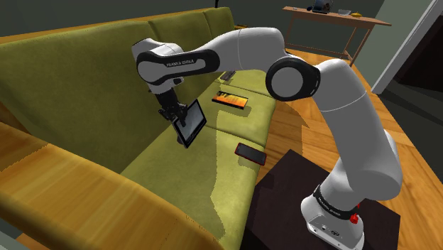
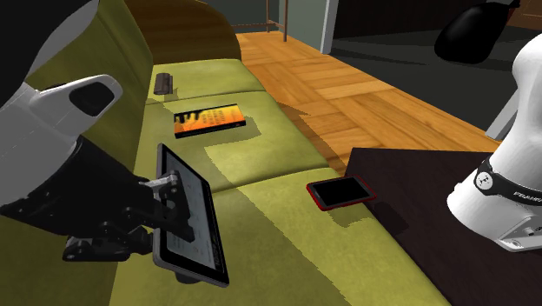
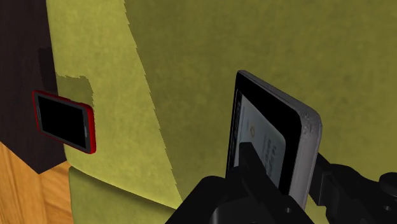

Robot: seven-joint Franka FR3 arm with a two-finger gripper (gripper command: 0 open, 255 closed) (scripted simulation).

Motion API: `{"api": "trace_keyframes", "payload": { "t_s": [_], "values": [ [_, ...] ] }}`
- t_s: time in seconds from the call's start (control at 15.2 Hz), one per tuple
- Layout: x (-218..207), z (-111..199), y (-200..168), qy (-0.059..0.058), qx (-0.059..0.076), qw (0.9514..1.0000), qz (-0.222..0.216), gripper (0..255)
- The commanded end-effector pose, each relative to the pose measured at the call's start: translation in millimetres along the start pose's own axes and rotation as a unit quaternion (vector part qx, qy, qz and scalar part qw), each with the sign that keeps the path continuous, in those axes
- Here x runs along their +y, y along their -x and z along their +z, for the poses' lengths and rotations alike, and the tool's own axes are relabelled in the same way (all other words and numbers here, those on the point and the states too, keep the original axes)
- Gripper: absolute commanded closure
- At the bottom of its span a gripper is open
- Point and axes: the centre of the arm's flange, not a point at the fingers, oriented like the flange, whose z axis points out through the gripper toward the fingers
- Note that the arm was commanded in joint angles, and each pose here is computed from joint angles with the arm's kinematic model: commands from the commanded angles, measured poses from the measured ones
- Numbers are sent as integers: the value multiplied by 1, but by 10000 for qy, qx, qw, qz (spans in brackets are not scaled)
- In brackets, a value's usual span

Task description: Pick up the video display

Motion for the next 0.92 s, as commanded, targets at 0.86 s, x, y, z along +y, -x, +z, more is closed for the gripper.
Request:
{"api": "trace_keyframes", "payload": {
  "t_s": [0.86],
  "values": [
    [28, -68, 1, 5, -1, 10000, -1, 255]
  ]
}}
